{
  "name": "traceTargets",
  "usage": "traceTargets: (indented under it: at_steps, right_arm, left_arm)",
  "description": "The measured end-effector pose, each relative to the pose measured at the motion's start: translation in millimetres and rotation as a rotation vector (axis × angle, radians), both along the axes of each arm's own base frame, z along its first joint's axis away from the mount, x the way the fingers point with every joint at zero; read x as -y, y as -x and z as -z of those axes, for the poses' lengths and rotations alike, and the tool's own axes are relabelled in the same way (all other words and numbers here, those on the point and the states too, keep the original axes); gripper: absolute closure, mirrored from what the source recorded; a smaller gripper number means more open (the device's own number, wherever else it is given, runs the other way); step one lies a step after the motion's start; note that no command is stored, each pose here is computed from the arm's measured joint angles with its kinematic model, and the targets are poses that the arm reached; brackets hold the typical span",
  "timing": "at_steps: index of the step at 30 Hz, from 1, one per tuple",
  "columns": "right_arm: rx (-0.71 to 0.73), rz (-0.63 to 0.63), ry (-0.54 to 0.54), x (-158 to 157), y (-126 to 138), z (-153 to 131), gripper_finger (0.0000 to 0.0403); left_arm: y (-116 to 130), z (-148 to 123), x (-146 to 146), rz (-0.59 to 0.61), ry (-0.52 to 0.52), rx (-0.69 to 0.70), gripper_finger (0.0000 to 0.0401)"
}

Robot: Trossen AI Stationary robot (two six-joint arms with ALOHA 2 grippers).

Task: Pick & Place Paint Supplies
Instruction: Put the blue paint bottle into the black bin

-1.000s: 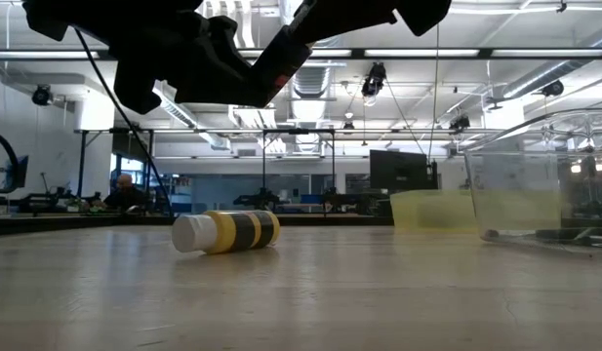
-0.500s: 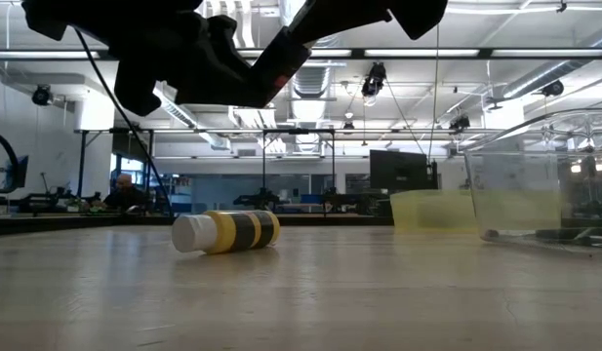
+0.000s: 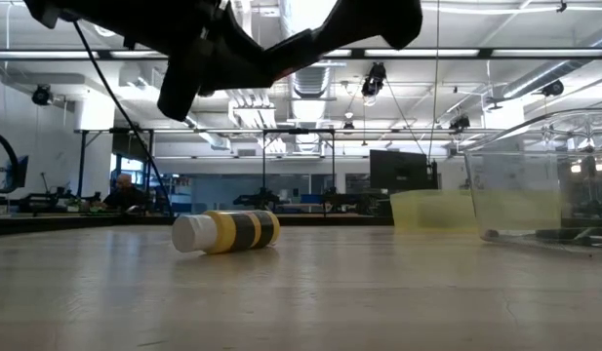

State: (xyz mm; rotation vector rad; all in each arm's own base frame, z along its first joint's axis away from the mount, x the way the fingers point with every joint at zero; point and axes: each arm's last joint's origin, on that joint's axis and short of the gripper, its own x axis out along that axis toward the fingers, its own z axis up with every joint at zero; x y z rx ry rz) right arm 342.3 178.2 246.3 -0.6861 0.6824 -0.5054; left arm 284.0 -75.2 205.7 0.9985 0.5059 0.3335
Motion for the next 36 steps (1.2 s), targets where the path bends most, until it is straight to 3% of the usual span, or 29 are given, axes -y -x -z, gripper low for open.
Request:
traceTargets:
  at_steps: [9,25,28,30,36]
  right_arm:
    - [0.02,-0.015,-0.048,-4.5,12.7,-12.3,0.0291]
    - [0.029,-0.036,-0.05,-11.1,19.5,-16.8,0.0291]
    - [0.033,-0.031,-0.048,-10.9,19.7,-16.8,0.0291]
    - [0.028,-0.023,-0.029,-10.2,22.4,-17.9,0.0291]
    - [0.058,-0.054,-0.054,-19.7,28.8,-24.4,0.0291]
  left_arm:
    - [-3.2,-1.4,4.0,0.179,0.093,0.021,0.0244]
    - [-3.3,-0.8,3.0,0.165,0.149,0.035,0.0243]
    - [-3.0,-0.4,1.0,0.126,0.144,0.039,0.0235]
    - [-0.2,4.1,-4.5,0.033,0.112,0.018,0.0218]
    - [0.9,4.5,-25.8,-0.19,0.095,0.035,0.0124]
